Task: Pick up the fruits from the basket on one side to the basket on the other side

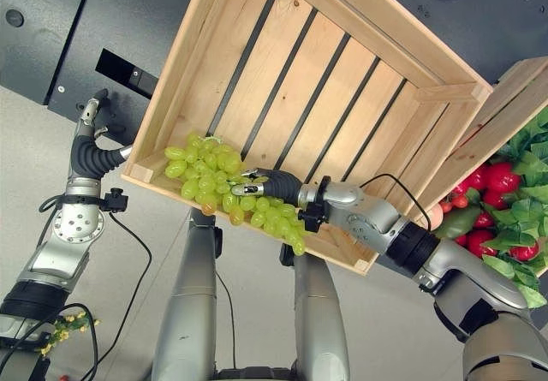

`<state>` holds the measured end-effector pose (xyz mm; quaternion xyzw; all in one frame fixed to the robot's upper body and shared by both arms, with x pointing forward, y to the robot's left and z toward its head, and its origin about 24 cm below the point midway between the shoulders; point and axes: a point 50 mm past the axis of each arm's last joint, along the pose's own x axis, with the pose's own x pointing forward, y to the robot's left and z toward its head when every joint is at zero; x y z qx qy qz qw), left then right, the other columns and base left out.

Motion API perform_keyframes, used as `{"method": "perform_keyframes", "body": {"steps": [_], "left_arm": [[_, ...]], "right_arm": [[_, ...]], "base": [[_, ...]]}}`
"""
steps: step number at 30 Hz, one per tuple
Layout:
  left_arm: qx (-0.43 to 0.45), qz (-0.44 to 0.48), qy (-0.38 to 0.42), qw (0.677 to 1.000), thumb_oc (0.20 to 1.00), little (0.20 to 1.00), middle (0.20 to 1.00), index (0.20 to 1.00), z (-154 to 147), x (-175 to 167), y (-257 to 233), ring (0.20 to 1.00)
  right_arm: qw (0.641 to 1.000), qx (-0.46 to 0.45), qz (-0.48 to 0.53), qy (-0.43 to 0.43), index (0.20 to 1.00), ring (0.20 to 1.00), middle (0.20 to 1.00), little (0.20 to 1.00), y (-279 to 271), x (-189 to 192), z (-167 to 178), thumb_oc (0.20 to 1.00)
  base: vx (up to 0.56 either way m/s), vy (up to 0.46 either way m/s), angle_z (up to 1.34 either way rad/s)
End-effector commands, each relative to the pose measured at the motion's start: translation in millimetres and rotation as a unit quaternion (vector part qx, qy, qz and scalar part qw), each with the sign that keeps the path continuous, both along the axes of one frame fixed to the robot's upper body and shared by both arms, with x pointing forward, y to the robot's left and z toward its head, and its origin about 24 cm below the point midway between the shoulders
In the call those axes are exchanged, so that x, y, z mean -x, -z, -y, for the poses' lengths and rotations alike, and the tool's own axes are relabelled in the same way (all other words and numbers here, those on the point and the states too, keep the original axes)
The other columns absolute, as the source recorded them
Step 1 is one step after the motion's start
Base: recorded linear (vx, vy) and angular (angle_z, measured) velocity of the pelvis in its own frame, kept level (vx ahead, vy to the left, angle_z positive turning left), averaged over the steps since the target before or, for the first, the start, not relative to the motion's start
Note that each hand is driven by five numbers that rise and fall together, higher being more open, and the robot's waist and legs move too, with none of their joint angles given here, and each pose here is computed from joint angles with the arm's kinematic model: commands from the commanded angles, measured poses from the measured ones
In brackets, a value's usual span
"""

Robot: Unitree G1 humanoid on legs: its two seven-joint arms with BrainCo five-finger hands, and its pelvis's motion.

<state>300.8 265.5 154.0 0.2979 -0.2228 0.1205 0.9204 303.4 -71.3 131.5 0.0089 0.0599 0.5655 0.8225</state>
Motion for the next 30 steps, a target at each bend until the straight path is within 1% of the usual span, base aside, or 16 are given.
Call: {"method": "perform_keyframes", "body": {"steps": [1, 7, 14, 23, 30], "left_arm": [[0.015, -0.036, 0.024, 0.999, 1.000, 1.000, 1.000, 1.000, 13, 2, 20, 1.000], [0.023, -0.048, 0.024, 0.998, 1.000, 1.000, 1.000, 1.000, 17, 0, 28, 1.000], [0.029, -0.098, 0.011, 0.995, 1.000, 1.000, 1.000, 1.000, 13, -2, 51, 1.000], [0.030, -0.153, 0.016, 0.988, 1.000, 1.000, 1.000, 1.000, 6, 10, 75, 1.000], [0.036, -0.167, 0.019, 0.985, 1.000, 1.000, 1.000, 1.000, 7, 14, 83, 1.000]], "right_arm": [[0.987, -0.058, -0.035, -0.148, 0.200, 0.200, 0.200, 0.200, -1, 42, -32, 0.200], [0.979, -0.083, -0.038, -0.185, 0.200, 0.200, 0.200, 0.200, -6, 52, -43, 0.200], [0.975, -0.111, -0.019, -0.191, 0.200, 0.200, 0.200, 0.200, -19, 54, -50, 0.200], [0.977, -0.136, 0.013, -0.164, 0.200, 0.200, 0.200, 0.200, -38, 44, -40, 0.200], [0.977, -0.154, 0.025, -0.143, 0.200, 0.200, 0.200, 0.200, -46, 39, -31, 0.200]], "base": [[0.00, 0.000, 0.00], [0.00, 0.000, 0.01], [0.00, 0.000, 0.00], [0.00, 0.003, 0.01], [0.01, -0.001, 0.03]]}}
